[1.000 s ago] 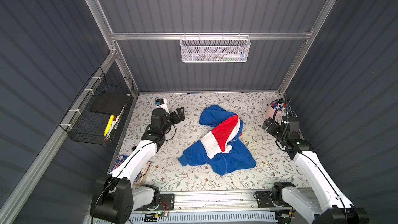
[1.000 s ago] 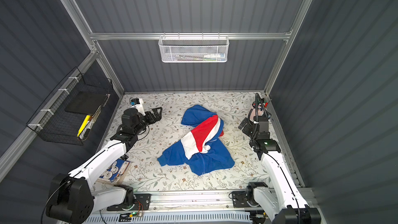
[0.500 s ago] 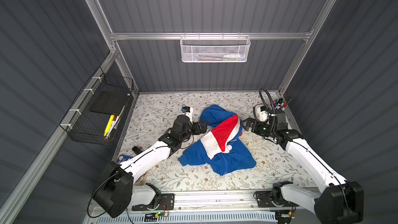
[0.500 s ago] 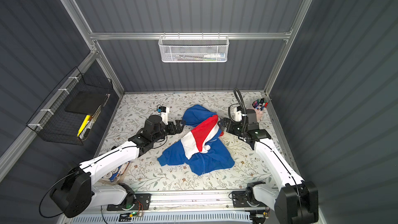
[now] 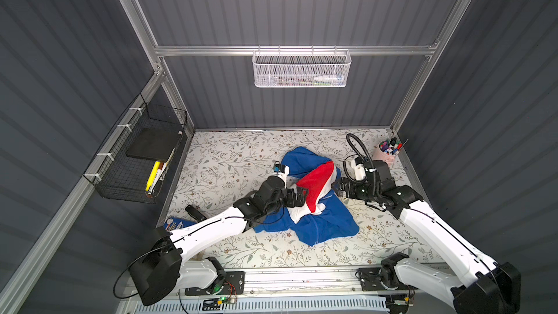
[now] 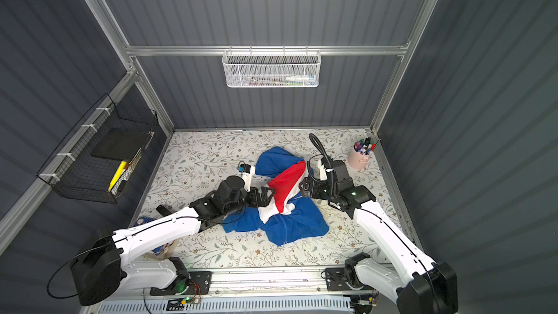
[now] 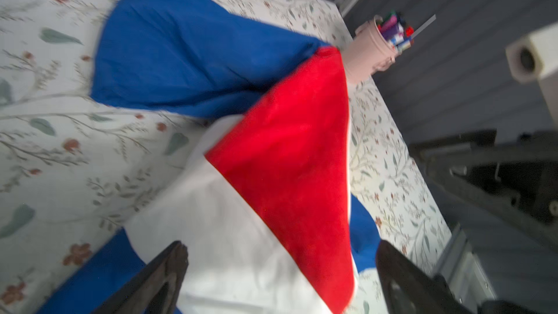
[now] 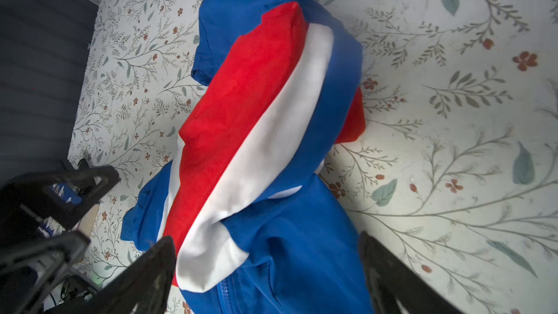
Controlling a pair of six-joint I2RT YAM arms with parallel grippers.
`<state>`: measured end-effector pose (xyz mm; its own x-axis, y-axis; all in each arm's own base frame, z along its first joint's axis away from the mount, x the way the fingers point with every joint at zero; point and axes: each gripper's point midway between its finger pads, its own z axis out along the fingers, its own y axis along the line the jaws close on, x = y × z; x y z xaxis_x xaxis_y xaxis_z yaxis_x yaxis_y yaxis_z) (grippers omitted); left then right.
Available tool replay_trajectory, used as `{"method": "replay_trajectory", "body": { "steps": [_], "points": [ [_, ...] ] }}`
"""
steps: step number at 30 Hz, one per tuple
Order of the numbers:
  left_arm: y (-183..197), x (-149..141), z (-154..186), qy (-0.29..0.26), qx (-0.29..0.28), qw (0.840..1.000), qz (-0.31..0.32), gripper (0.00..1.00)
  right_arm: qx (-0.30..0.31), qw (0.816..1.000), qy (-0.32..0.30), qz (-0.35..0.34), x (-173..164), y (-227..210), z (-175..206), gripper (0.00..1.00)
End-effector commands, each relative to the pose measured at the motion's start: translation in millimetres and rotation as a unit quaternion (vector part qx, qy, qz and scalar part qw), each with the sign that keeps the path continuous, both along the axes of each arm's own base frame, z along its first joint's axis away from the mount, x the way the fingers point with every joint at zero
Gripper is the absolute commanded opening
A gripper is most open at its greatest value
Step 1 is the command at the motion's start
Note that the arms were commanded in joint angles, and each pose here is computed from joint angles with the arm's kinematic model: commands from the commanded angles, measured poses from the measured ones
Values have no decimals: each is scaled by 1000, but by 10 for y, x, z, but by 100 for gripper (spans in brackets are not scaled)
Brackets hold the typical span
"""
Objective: Unzip the jacket
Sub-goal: Flatten out the jacket at the center of the board.
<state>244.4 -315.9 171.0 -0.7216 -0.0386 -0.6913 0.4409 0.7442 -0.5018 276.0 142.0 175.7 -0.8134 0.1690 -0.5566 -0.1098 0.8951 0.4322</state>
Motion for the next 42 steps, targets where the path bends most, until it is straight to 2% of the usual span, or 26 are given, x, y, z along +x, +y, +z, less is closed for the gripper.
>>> {"method": "replay_trajectory", "body": {
  "steps": [1, 4, 7, 12, 18, 21, 23, 25, 30, 34, 37, 42],
  "points": [
    [-118, -241, -190, 16, 49, 998, -22, 99, -14, 999, 21, -33, -100, -130, -110, 95],
    [-340, -348, -302, 18, 71, 996, -47, 99, -16, 999, 27, -43, -125, -164, -159, 95],
    [-545, -290, -285, 10, 75, 996, -51, 99, -12, 998, 33, -51, -142, -174, -185, 95],
    [-546, -12, -442, 17, 151, 988, 16, 97, -22, 997, 31, -67, -173, -254, -166, 95],
    [-405, 56, -730, 47, 208, 975, 68, 93, -37, 996, 32, -78, -188, -323, -208, 95],
    [-363, 71, -785, 53, 216, 971, 82, 80, -32, 996, 39, -79, -183, -303, -230, 95],
    [-341, 65, -770, 56, 216, 971, 87, 65, -28, 996, 43, -77, -178, -281, -235, 95],
    [-281, 80, -671, 51, 216, 970, 97, 49, -27, 996, 44, -77, -174, -277, -230, 95],
    [-15, 221, -85, 12, 185, 972, 142, 1, -13, 998, 24, -62, -168, -224, -125, 95],
    [334, 407, 367, -9, 142, 976, 167, 0, -7, 998, 3, -62, -149, -227, -36, 95],
    [509, 528, 734, -39, 98, 981, 160, 0, 3, 999, -5, -42, -153, -162, 0, 95],
    [661, 638, 1017, -73, 102, 981, 147, 0, 29, 1000, 3, -11, -173, -19, -14, 95]
  ]
}}
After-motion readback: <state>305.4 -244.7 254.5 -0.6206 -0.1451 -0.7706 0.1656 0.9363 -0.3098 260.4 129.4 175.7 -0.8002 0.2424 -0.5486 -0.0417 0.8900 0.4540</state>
